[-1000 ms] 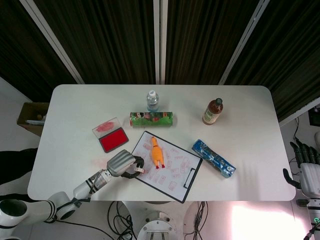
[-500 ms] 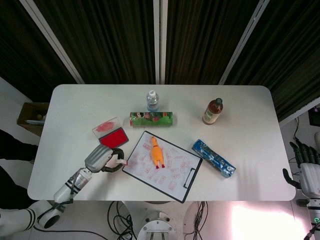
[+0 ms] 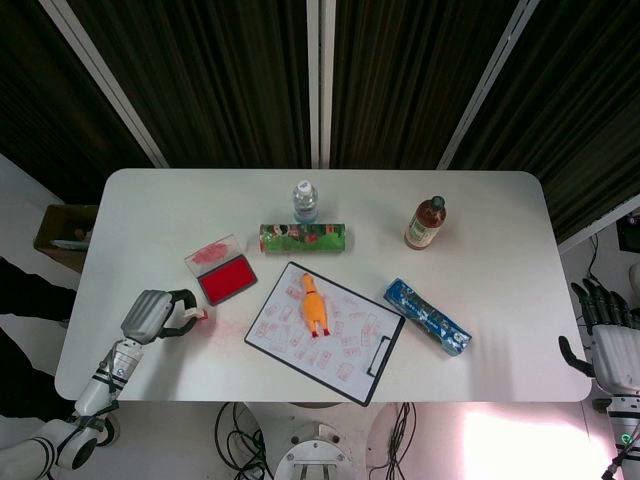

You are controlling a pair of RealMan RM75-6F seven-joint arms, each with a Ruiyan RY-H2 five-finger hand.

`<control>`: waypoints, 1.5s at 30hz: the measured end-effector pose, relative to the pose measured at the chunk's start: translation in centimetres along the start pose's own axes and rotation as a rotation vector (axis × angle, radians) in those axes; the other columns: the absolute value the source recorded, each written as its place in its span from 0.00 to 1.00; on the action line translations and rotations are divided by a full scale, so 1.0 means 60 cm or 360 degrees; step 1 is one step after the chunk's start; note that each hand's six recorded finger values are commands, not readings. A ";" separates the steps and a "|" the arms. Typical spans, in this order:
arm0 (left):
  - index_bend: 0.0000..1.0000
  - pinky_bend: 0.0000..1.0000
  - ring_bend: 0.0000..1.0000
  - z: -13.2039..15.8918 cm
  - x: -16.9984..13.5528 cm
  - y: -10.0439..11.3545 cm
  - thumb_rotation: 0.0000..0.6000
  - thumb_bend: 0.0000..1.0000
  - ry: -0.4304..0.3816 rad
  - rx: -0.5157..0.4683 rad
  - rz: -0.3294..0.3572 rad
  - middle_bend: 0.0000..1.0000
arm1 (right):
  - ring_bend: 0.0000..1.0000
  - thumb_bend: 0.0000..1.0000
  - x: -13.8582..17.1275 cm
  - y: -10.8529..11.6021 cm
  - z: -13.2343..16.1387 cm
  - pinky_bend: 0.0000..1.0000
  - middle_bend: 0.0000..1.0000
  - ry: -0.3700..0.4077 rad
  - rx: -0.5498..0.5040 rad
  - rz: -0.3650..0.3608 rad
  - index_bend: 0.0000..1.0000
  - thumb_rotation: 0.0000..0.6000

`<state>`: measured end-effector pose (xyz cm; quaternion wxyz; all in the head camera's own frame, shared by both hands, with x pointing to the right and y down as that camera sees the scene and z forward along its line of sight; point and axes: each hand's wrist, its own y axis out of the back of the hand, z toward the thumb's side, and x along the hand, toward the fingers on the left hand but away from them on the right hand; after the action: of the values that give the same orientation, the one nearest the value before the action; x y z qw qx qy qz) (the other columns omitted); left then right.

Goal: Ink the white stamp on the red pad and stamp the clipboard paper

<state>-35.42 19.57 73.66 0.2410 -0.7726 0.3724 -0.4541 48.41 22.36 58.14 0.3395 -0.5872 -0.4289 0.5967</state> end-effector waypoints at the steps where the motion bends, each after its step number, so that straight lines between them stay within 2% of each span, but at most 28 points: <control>1: 0.73 0.86 0.83 -0.002 0.000 -0.003 1.00 0.44 0.0006 -0.0003 -0.0002 0.72 | 0.00 0.30 0.000 0.002 0.000 0.00 0.00 -0.0002 0.0001 -0.0005 0.00 1.00; 7: 0.72 0.86 0.82 -0.013 -0.001 -0.019 1.00 0.42 0.0026 -0.0030 -0.0015 0.71 | 0.00 0.30 0.003 0.006 -0.002 0.00 0.00 -0.0011 0.0005 -0.0013 0.00 1.00; 13: 0.65 0.84 0.79 -0.017 -0.003 -0.024 1.00 0.41 0.0018 -0.0026 -0.0007 0.67 | 0.00 0.30 0.005 0.010 -0.004 0.00 0.00 -0.0018 0.0005 -0.0023 0.00 1.00; 20: 0.61 0.84 0.78 -0.021 -0.007 -0.030 1.00 0.34 0.0000 0.0103 -0.0005 0.65 | 0.00 0.30 0.007 0.013 -0.004 0.00 0.00 -0.0015 0.0005 -0.0037 0.00 1.00; 24: 0.57 0.84 0.77 -0.021 -0.007 -0.035 1.00 0.31 -0.0007 0.0125 -0.0023 0.63 | 0.00 0.30 0.010 0.016 -0.007 0.00 0.00 -0.0025 0.0005 -0.0041 0.00 1.00; 32: 0.51 0.83 0.73 -0.018 -0.008 -0.030 1.00 0.28 -0.0029 0.0137 -0.0004 0.58 | 0.00 0.30 0.009 0.017 -0.006 0.00 0.00 -0.0024 0.0008 -0.0046 0.00 1.00; 39: 0.45 0.82 0.71 -0.023 -0.009 -0.030 1.00 0.19 -0.0018 0.0171 -0.0031 0.55 | 0.00 0.30 0.008 0.015 -0.006 0.00 0.00 -0.0026 0.0010 -0.0038 0.00 1.00; 45: 0.41 0.82 0.71 -0.020 -0.008 -0.028 1.00 0.17 -0.0024 0.0174 -0.0025 0.51 | 0.00 0.30 0.010 0.018 -0.008 0.00 0.00 -0.0033 0.0009 -0.0048 0.00 1.00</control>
<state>-36.02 20.95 75.18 0.2822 -0.7647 0.3392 -0.4697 48.97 22.52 56.95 0.3456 -0.5734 -0.4395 0.5988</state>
